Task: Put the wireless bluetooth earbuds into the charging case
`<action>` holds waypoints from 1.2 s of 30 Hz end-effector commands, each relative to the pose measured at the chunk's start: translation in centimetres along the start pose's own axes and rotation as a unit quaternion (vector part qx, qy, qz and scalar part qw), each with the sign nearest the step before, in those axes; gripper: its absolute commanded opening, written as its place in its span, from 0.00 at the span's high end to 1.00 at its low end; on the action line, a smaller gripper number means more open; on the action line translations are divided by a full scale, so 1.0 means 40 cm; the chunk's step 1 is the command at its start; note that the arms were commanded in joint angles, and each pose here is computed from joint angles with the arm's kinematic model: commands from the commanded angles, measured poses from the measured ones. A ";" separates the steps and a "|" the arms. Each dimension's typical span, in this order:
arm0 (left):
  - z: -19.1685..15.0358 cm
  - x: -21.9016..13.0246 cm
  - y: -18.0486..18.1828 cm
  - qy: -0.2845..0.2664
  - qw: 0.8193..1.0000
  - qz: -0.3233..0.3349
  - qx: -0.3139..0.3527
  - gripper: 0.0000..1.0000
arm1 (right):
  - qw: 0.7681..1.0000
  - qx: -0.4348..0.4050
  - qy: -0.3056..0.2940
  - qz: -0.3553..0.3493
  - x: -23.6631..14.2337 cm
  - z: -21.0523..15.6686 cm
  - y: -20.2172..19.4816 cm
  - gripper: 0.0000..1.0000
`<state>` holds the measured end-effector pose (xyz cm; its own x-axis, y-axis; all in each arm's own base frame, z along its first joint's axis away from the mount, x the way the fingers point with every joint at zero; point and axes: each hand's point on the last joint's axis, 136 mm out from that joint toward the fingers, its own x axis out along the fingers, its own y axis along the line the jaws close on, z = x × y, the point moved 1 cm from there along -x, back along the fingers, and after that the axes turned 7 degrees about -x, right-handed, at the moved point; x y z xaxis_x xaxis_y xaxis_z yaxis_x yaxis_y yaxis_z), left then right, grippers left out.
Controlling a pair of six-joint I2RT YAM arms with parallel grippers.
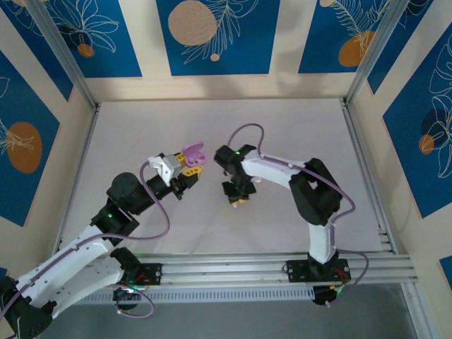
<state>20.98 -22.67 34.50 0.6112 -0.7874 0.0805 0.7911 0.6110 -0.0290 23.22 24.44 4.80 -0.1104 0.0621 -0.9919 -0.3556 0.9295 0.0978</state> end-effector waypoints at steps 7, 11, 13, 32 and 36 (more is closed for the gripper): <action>0.046 0.018 -0.020 -0.027 0.999 -0.024 -0.009 0.75 | 0.995 0.083 0.036 -0.034 0.072 -0.099 -0.109 0.81; 0.046 0.017 -0.019 -0.026 0.999 -0.022 -0.009 0.75 | 0.995 0.078 0.044 -0.032 0.085 -0.099 -0.099 0.78; 0.045 0.016 -0.018 -0.025 0.999 -0.020 -0.009 0.76 | 0.996 0.070 0.040 -0.024 0.079 -0.093 -0.081 0.75; 0.041 0.018 -0.019 -0.024 0.999 -0.022 -0.011 0.75 | 0.995 0.066 0.016 0.071 0.026 -0.069 0.029 0.70; 0.041 0.018 -0.018 -0.023 0.999 -0.021 -0.011 0.75 | 0.994 0.065 0.012 0.084 0.019 -0.061 0.047 0.69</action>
<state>21.53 -23.47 33.53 0.6011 -0.7975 0.0504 0.7990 0.5987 -0.0555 20.03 23.76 2.97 -0.1884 0.1462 -0.9712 -0.2205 0.9573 0.1869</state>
